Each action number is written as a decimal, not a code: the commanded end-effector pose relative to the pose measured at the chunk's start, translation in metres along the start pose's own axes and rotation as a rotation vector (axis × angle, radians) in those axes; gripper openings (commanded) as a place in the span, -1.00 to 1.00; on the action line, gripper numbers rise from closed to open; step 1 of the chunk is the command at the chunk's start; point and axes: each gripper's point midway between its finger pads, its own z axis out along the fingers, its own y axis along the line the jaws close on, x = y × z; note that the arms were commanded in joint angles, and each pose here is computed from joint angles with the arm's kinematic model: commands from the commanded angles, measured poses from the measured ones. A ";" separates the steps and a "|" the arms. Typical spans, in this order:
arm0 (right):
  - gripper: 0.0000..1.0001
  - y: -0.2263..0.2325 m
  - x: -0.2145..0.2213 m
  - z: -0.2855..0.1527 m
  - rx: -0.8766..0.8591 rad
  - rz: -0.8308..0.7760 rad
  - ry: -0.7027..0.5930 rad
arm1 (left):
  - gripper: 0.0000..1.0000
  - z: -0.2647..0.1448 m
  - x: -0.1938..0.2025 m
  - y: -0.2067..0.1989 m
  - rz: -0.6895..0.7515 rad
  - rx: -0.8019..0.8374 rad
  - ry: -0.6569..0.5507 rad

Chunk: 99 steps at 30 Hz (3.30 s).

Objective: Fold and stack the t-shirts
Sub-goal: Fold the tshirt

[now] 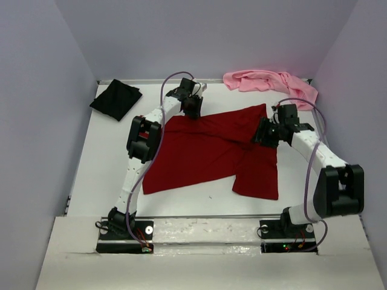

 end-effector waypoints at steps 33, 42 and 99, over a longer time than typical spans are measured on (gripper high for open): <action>0.04 0.025 0.047 -0.011 -0.552 0.294 -0.495 | 0.75 -0.048 -0.036 -0.133 0.088 0.606 -0.183; 0.04 0.012 0.043 0.012 -0.503 0.320 -0.502 | 0.82 -0.025 -0.056 -0.136 0.112 0.627 -0.218; 0.04 0.012 -0.007 0.044 -0.365 0.274 -0.541 | 0.05 0.016 -0.055 -0.096 0.109 0.430 -0.190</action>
